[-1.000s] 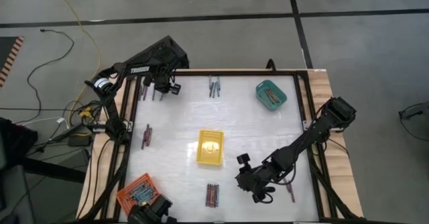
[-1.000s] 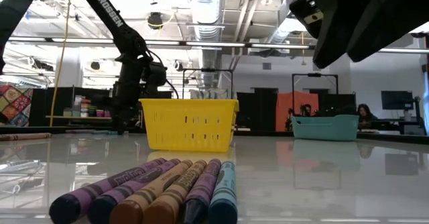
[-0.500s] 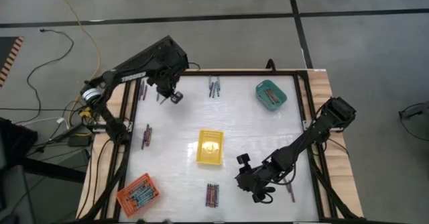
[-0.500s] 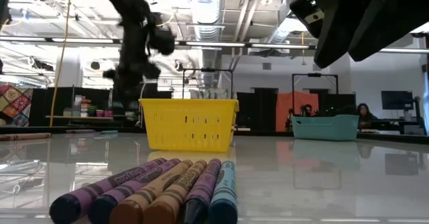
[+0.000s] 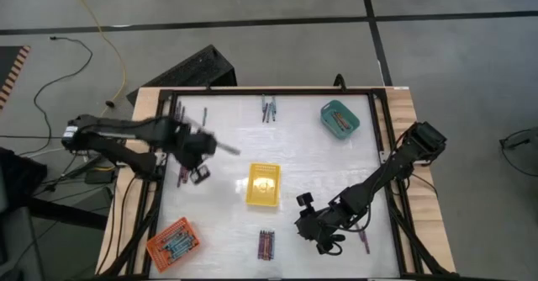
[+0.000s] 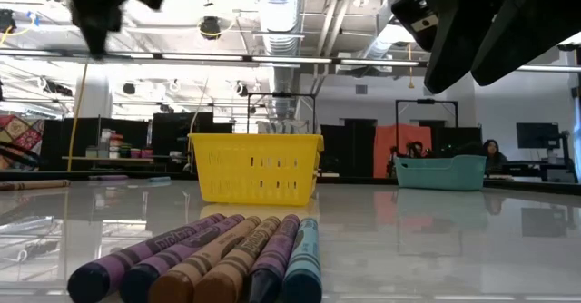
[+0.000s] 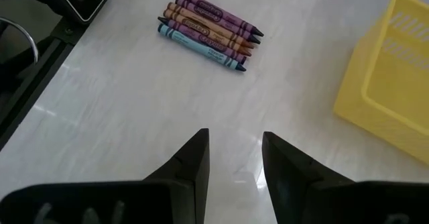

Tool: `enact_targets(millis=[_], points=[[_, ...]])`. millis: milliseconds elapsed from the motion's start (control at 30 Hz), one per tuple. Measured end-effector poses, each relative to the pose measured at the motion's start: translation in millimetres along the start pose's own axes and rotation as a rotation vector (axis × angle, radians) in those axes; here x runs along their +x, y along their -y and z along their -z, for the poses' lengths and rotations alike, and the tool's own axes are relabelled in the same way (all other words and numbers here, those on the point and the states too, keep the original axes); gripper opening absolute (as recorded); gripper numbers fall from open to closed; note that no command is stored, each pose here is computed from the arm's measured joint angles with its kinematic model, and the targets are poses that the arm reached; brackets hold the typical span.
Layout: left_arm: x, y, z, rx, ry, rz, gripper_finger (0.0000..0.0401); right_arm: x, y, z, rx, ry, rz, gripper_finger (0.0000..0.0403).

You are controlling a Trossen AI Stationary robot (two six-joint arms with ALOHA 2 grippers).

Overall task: Sort crayons
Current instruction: Put the light blue crayon into the orange basket

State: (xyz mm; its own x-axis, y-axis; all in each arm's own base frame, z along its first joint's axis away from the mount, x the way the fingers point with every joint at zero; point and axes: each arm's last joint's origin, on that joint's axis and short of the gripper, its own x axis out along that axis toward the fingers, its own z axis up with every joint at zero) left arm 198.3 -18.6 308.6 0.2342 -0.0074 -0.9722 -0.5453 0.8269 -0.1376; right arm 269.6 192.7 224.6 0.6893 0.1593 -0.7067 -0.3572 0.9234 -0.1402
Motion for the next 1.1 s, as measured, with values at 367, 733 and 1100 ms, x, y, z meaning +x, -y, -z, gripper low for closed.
enact_targets(millis=[367, 733, 1100], points=[[19.0, 82.9, 83.6, 0.183, -0.087, -0.021, 0.0000, 1.3, 4.5, -0.4, 0.006, -0.002, 0.009, 0.0132], [51.0, 131.0, 149.8, 0.202, -0.133, -0.028, 0.0000, 1.9, 6.3, -0.5, 0.013, -0.003, 0.013, 0.0132], [74.9, 157.1, 190.7, 0.162, -0.103, 0.025, 0.0000, 1.9, 6.4, -0.6, 0.014, -0.002, 0.013, 0.0132]])
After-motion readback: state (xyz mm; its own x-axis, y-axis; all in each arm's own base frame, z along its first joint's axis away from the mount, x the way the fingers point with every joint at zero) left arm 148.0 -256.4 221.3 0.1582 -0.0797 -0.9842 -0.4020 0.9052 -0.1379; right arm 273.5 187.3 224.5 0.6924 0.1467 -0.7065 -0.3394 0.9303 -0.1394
